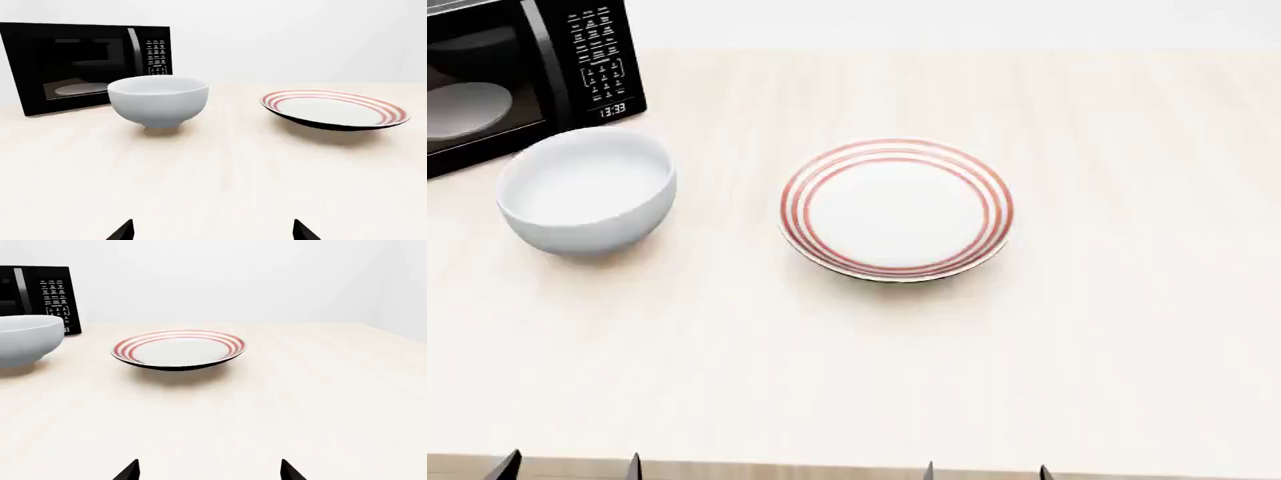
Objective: Pick up the white bowl and put it on the plate.
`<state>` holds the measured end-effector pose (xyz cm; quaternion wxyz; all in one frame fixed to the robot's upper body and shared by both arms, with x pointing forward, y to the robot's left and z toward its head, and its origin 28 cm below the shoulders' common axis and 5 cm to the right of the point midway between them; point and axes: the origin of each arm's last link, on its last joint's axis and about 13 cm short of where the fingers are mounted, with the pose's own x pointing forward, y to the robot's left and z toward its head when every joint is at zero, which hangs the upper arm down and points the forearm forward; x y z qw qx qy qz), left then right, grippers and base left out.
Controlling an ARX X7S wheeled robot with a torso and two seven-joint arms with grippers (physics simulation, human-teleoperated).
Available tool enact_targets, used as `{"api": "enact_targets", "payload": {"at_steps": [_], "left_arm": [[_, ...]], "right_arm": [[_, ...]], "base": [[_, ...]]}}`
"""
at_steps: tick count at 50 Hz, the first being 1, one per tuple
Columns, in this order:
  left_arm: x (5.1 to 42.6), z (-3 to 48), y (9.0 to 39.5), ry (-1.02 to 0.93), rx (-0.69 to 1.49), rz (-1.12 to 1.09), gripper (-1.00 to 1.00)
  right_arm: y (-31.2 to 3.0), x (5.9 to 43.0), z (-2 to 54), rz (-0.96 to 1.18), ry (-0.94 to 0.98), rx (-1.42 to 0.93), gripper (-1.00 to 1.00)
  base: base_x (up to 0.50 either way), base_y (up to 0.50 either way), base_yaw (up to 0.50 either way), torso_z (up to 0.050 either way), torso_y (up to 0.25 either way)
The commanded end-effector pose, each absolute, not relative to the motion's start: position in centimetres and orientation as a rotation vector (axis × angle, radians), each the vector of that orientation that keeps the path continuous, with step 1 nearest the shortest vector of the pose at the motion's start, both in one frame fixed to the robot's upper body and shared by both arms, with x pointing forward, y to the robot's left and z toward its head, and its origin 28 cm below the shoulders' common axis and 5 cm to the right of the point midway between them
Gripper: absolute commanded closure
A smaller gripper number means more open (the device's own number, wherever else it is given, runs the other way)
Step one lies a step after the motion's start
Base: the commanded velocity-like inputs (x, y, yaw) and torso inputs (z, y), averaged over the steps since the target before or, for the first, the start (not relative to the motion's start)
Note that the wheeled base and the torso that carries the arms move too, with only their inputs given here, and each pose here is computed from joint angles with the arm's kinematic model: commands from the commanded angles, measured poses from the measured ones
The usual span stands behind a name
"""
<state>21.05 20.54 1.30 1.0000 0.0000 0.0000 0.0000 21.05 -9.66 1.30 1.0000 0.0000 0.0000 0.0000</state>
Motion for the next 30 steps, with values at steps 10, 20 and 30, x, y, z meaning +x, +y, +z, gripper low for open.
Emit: {"api": "enact_targets", "payload": {"at_steps": [10,20,30], "left_arm": [[21.0,1.3,20.5,-0.003,0.007,-0.004,-1.0],[20.8,1.4,20.3,-0.02,0.113,-0.009,-1.0],[19.7,2.8,20.3,-0.095,0.168,-0.014,-1.0]], "right_arm": [[-9.6,21.2,1.2,0.008,0.015,-0.005,-1.0],[-9.3,21.0,1.2,0.03,0.049,0.013,-1.0],[-9.3,20.5,2.5,0.0,0.004,-0.04,-1.0]], "base": [[0.0,0.0,0.0,0.0,0.0],[0.0,0.0,0.0,0.0,0.0],[0.0,0.0,0.0,0.0,0.0]]}}
